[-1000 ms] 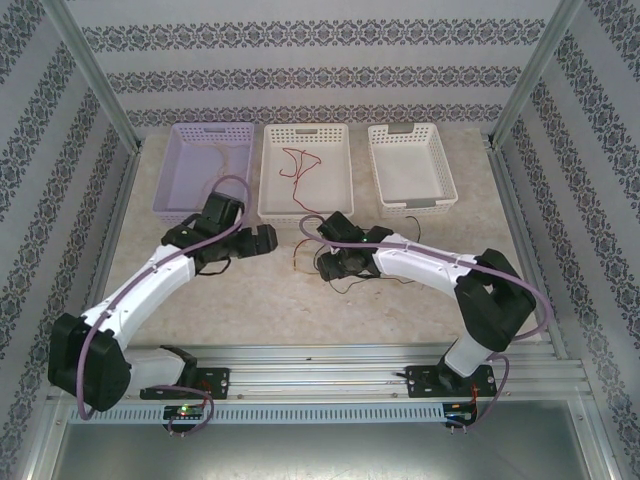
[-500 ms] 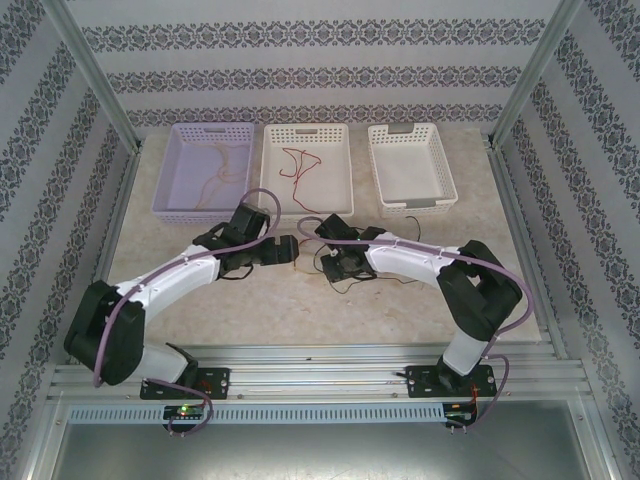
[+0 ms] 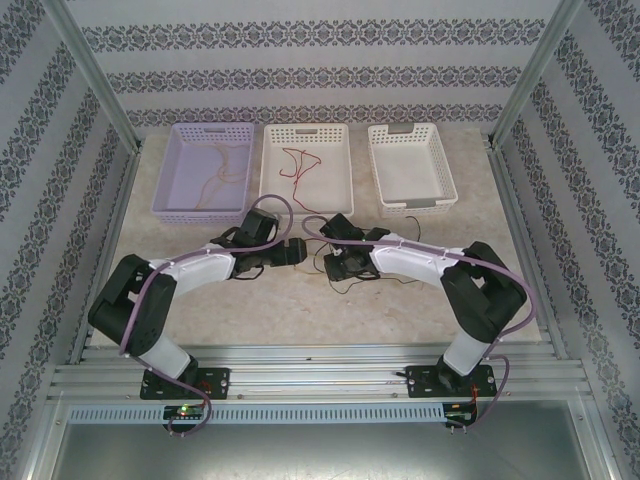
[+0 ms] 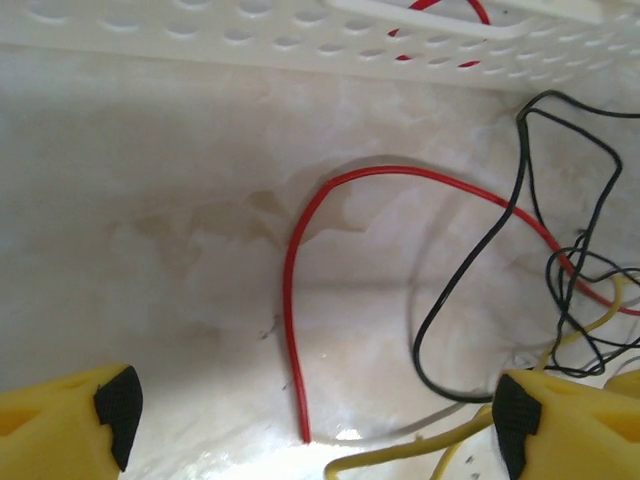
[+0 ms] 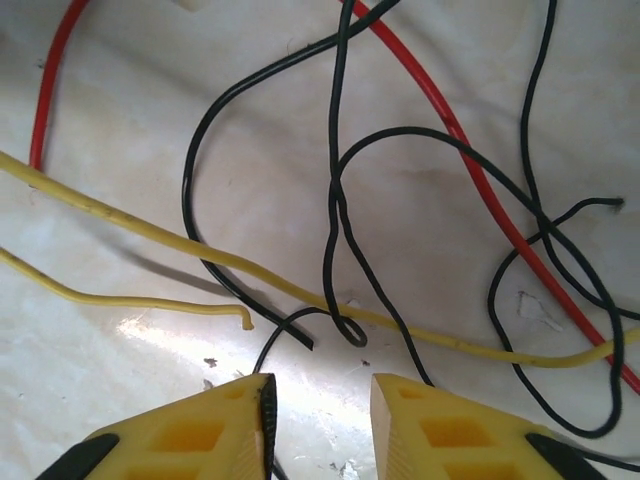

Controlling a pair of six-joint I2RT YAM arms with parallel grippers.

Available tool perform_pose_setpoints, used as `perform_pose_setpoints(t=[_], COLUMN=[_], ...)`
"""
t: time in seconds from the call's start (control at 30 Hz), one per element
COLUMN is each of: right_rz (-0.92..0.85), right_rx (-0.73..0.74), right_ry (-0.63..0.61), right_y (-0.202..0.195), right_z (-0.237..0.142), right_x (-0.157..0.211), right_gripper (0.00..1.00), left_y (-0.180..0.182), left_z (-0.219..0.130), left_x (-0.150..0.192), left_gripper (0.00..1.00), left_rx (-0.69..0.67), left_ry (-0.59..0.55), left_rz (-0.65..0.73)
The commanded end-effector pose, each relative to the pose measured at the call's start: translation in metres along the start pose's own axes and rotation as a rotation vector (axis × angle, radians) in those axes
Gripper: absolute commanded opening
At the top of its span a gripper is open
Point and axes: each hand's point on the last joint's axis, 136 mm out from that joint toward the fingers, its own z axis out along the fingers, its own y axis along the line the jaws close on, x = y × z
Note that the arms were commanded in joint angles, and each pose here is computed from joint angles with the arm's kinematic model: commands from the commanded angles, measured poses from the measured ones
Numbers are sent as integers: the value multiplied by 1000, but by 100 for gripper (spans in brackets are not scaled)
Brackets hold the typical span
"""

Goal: Untangle the cables

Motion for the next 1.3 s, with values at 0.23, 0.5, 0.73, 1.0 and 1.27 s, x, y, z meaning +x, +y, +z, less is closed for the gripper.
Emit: perform_pose_setpoints(t=[0.23,0.5,0.73,1.0,1.27], right_rz=[24,41,50,57,64], right_rx=[-44,-82,-101,-97,-100], right_ry=[-38,-35,-35,-35,-53], right_y=[-9,-9,-8,-11,-12], right_z=[-9,-8,-7,-4,-6], right_x=[-8,-5,-5,-6,-16], right_gripper=[33,34,34,35,34], left_y=[-40,-36,-32,-34,-38], left_z=[-3,7,14,9,-12], left_x=[10,23,23,24,28], left_gripper=[80,61,47,22,0], left_rx=[206,227,208,219,247], left_ry=[-37,-3,0,-9,-17], left_rz=[84,102,126,125,132])
